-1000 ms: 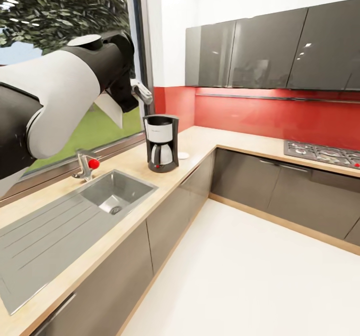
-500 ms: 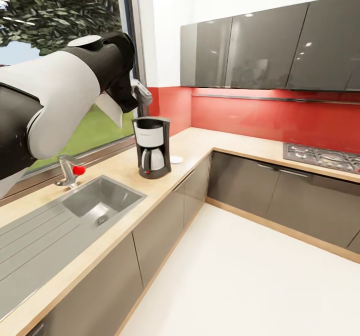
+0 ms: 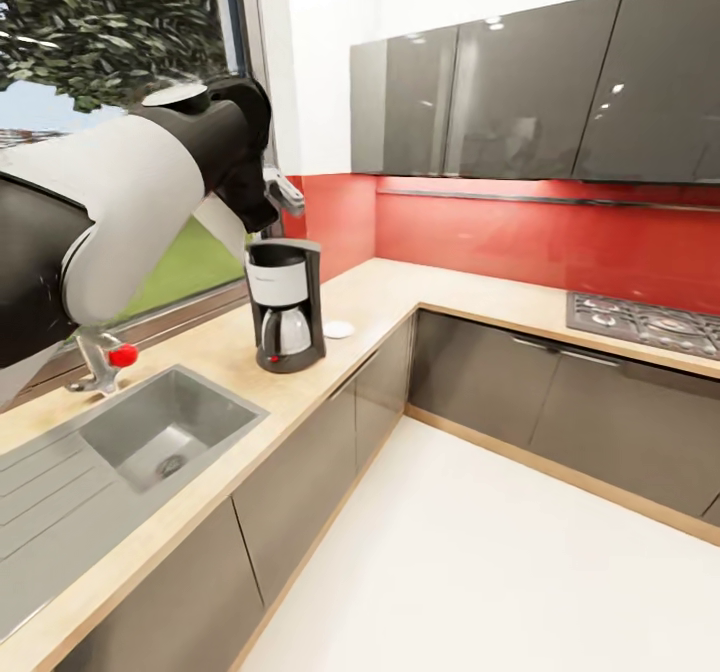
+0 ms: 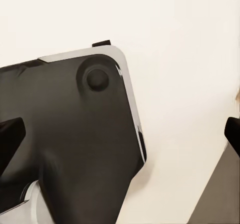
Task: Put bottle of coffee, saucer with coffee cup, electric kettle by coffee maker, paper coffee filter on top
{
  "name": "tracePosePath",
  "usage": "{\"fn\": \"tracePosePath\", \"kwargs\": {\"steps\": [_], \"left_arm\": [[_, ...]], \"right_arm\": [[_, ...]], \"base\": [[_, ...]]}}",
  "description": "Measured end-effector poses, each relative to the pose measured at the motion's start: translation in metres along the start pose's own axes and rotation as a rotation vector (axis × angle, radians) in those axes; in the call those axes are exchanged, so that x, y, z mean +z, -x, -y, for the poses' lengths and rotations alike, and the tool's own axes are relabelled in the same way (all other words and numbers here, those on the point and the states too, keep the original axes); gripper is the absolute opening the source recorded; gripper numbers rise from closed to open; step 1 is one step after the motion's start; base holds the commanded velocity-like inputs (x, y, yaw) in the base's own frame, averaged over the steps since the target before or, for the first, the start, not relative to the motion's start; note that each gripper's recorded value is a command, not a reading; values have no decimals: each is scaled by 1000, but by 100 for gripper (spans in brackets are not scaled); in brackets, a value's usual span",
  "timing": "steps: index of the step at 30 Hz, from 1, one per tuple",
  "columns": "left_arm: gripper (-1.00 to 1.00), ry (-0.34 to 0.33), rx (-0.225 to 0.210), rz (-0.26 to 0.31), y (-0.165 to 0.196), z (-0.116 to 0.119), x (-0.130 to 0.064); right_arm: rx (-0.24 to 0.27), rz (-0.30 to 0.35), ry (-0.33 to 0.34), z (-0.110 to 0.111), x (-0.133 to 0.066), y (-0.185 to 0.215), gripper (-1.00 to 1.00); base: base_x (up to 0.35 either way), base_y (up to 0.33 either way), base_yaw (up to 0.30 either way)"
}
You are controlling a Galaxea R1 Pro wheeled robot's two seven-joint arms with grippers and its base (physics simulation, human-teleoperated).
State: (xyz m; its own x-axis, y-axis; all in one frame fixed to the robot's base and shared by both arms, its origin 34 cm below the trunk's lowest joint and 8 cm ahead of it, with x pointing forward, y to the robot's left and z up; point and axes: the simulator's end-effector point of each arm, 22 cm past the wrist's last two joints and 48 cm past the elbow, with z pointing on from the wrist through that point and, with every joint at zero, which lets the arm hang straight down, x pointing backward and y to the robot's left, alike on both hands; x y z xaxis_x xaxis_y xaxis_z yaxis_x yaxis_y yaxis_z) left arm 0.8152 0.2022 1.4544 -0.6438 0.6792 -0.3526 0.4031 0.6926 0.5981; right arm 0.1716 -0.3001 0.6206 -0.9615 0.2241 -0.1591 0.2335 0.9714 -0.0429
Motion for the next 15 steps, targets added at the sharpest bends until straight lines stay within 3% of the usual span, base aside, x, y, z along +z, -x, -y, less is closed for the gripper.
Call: {"fn": "tracePosePath", "kwargs": {"steps": [15], "left_arm": [[-100, 35, 32, -59, -15, 3, 22]], "right_arm": [[0, 2, -1, 0, 0, 0, 100]], "base": [[311, -6, 0]]}}
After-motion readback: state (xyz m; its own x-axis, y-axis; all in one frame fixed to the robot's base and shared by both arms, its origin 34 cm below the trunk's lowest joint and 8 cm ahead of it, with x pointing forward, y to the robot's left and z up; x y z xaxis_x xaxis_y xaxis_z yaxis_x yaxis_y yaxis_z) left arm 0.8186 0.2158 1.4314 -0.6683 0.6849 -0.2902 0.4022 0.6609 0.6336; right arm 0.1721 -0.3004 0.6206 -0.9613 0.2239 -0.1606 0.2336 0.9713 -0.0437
